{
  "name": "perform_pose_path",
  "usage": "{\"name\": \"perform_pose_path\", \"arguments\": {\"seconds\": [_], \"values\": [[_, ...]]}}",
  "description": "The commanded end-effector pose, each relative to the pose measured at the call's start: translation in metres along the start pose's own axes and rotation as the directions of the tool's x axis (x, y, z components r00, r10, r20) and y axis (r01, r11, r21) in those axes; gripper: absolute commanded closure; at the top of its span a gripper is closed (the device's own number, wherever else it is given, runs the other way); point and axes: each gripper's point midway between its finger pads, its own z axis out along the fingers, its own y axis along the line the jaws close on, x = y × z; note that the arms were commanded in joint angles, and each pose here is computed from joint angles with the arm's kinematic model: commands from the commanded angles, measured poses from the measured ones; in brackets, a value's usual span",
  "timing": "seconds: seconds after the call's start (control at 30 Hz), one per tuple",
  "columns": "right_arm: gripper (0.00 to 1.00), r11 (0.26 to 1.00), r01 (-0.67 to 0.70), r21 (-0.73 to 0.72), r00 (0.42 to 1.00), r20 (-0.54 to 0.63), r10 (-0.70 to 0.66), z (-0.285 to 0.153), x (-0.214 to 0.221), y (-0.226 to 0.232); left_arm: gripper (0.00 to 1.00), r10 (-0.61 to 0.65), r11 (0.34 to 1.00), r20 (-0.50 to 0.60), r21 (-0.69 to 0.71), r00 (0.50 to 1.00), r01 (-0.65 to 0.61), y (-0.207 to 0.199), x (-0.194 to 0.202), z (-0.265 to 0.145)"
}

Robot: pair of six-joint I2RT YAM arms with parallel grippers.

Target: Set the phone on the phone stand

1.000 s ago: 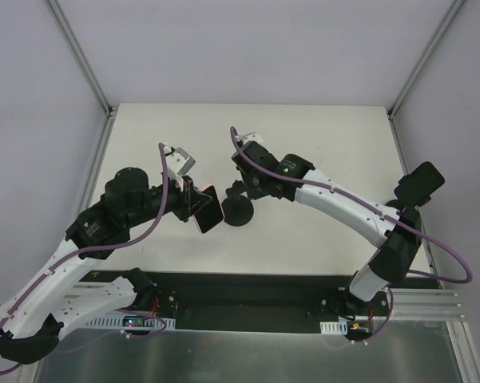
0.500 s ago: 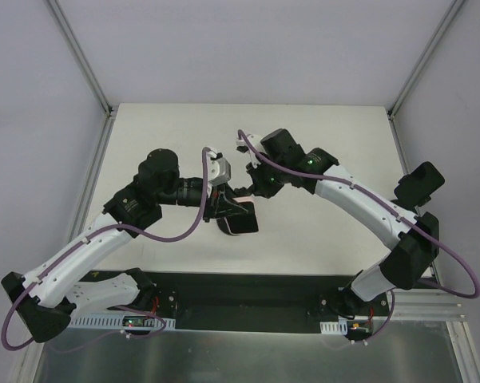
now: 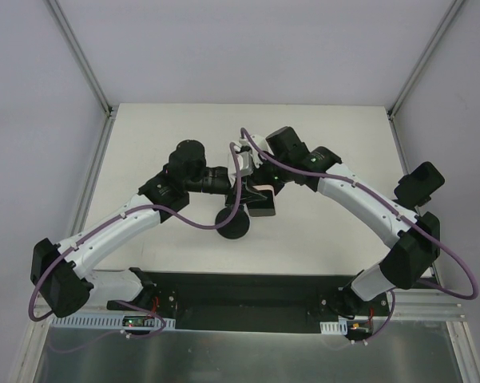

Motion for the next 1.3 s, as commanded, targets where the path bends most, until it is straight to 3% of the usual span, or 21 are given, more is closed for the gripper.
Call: {"name": "perform_pose_path", "arguments": {"seconds": [0.0,0.4,1.03,1.27], "values": [[0.99,0.996,0.03,-0.089,0.996,0.086,-0.022,-0.017,-0.016,0.021,1.0,0.178,0.982,0.125,0.037,0.976,-0.184,0.0,-0.054,0.0],[0.99,0.992,0.056,-0.115,0.994,0.099,-0.045,-0.023,-0.016,0.022,1.0,0.107,0.994,0.035,-0.016,0.994,-0.107,0.023,-0.019,-0.02],[0.99,0.986,0.097,-0.136,0.992,0.091,-0.085,-0.024,-0.014,0.019,1.0,0.015,0.997,-0.041,0.082,0.999,-0.012,0.027,0.003,-0.014],[0.99,0.988,0.086,-0.129,0.994,0.081,-0.076,-0.023,-0.01,0.013,1.0,0.033,0.996,-0.109,-0.079,0.993,-0.042,0.044,0.021,-0.027]]}}
